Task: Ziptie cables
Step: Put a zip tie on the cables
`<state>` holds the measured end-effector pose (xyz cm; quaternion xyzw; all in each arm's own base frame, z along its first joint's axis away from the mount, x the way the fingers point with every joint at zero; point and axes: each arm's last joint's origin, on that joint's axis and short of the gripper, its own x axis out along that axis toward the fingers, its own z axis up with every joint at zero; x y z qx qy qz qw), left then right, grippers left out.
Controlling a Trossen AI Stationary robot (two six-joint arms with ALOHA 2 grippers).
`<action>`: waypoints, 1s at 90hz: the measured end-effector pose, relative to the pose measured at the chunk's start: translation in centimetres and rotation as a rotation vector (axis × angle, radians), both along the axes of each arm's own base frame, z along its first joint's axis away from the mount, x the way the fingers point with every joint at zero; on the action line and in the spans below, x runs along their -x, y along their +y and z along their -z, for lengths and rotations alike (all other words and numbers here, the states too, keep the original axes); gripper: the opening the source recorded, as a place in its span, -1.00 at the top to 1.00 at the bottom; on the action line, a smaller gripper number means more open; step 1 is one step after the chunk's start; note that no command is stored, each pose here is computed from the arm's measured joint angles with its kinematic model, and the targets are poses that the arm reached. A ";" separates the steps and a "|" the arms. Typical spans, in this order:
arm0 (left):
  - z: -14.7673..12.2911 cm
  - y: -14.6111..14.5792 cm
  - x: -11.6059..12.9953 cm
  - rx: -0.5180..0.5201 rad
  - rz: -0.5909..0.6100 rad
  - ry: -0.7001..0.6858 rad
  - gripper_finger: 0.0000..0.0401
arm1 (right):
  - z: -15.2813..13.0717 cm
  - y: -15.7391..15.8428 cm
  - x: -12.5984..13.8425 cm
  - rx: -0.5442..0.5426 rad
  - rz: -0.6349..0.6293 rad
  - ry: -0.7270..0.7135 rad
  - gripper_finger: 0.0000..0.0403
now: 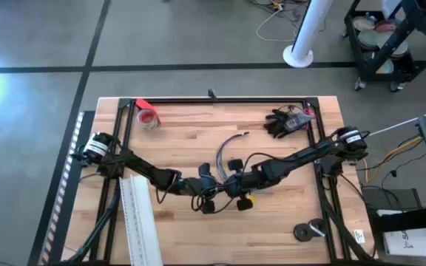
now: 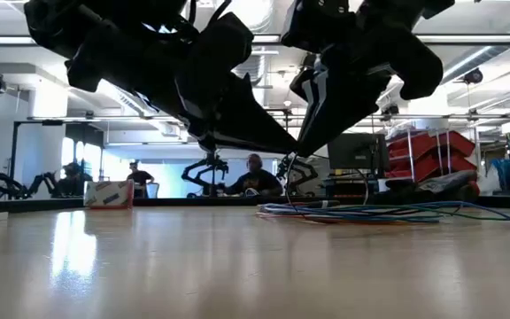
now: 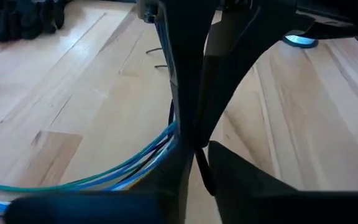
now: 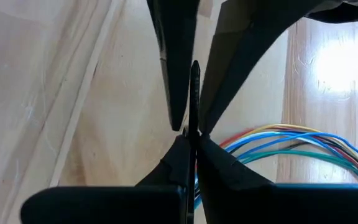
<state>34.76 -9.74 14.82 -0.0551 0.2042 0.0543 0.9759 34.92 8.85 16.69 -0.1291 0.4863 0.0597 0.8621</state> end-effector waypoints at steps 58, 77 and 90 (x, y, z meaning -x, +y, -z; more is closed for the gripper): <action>-0.1 0.3 0.3 0.016 -0.044 0.029 1.00 | 0.3 -0.1 0.3 0.002 0.014 0.022 0.99; -0.1 0.3 0.3 0.022 -0.049 0.024 1.00 | 0.1 0.0 0.1 0.004 -0.010 0.000 0.79; -0.2 0.6 0.2 0.061 -0.079 0.015 1.00 | 0.1 0.0 0.0 -0.007 0.006 -0.010 0.53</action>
